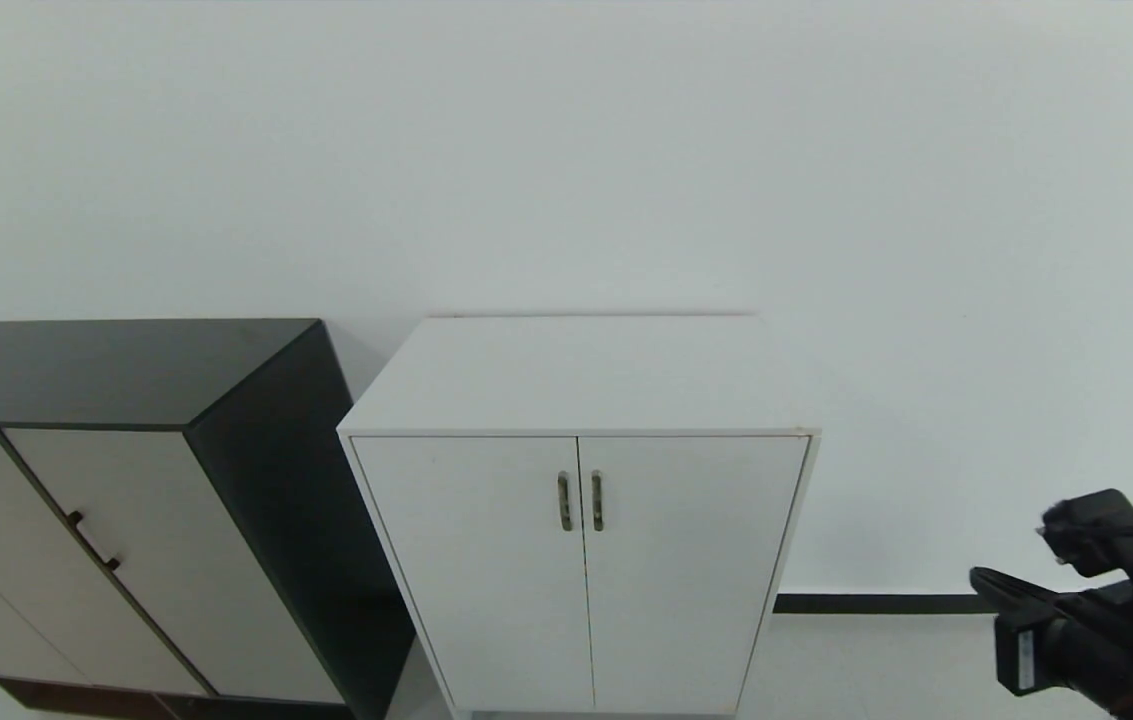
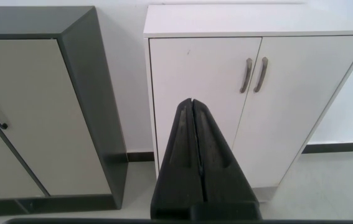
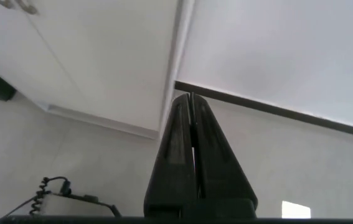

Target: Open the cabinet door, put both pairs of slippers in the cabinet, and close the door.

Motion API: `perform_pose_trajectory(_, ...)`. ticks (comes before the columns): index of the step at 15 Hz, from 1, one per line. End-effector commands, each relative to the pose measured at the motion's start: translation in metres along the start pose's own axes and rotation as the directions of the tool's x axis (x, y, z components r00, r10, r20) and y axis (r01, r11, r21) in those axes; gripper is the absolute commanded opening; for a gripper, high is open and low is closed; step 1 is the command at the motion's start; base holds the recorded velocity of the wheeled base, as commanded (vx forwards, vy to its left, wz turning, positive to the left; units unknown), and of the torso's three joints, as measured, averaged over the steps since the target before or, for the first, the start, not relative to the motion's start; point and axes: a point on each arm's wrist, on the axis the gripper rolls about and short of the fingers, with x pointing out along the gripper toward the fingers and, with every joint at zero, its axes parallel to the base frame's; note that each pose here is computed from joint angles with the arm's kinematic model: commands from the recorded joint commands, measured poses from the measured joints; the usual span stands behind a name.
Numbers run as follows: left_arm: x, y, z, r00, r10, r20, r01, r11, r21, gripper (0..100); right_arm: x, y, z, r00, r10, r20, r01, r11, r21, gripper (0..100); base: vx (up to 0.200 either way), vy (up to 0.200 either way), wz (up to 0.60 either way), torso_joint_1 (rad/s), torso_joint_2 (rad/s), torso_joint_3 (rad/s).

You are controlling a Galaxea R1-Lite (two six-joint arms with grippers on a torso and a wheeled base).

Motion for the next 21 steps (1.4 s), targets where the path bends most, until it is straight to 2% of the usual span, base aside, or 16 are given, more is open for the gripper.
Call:
perform_pose_trajectory(1, 0.000, 0.000, 0.000, 1.000, 0.000, 0.000, 0.000, 1.000, -0.001, 0, -0.033, -0.015, -0.008, 0.998, -0.039, 0.053, 0.037, 0.999, 0.033, 0, 0.000, 0.000, 0.00, 0.000, 0.00, 0.000)
perform_pose_trajectory(4, 0.000, 0.000, 0.000, 1.000, 0.000, 0.000, 0.000, 1.000, -0.001, 0, -0.065, -0.025, -0.024, 0.999, -0.034, -0.008, 0.034, 0.999, 0.017, 0, 0.000, 0.000, 0.00, 0.000, 0.00, 0.000)
perform_pose_trajectory(10, 0.000, 0.000, 0.000, 1.000, 0.000, 0.000, 0.000, 1.000, 0.001, 0, -0.104, -0.030, -0.056, 0.991, 0.098, -0.096, -0.098, 0.995, 0.007, 0, 0.000, 0.000, 0.00, 0.000, 0.00, 0.000)
perform_pose_trajectory(12, 0.000, 0.000, 0.000, 1.000, 0.000, -0.002, 0.000, 1.000, 0.001, 0, -0.110, -0.031, -0.060, 0.987, 0.141, -0.075, -0.141, 0.990, 0.015, 0, 0.000, 0.000, 0.00, 0.000, 0.00, 0.000)
perform_pose_trajectory(16, 0.000, 0.000, 0.000, 1.000, 0.000, 0.000, 0.000, 1.000, 0.001, 0, -0.128, -0.034, -0.078, 0.986, 0.152, -0.068, -0.151, 0.988, 0.020, 0, 0.000, 0.000, 0.00, 0.000, 0.00, 0.000)
perform_pose_trajectory(18, 0.000, 0.000, 0.000, 1.000, -0.002, 0.000, 0.002, 1.000, 0.002, 0, -0.132, -0.036, -0.078, 0.989, 0.147, -0.015, -0.146, 0.988, 0.041, 0, 0.000, 0.000, 0.00, 0.000, 0.00, 0.000)
perform_pose_trajectory(20, 0.000, 0.000, 0.000, 1.000, -0.002, -0.002, 0.002, 1.000, 0.002, 0, -0.141, -0.038, -0.081, 0.984, 0.148, 0.103, -0.152, 0.988, 0.029, 0, 0.000, 0.000, 0.00, 0.000, 0.00, 0.000)
perform_pose_trajectory(21, 0.000, 0.000, 0.000, 1.000, -0.002, -0.002, 0.002, 1.000, 0.002, 0, -0.141, -0.038, -0.081, 0.984, 0.148, 0.103, -0.152, 0.988, 0.029, 0, 0.000, 0.000, 0.00, 0.000, 0.00, 0.000)
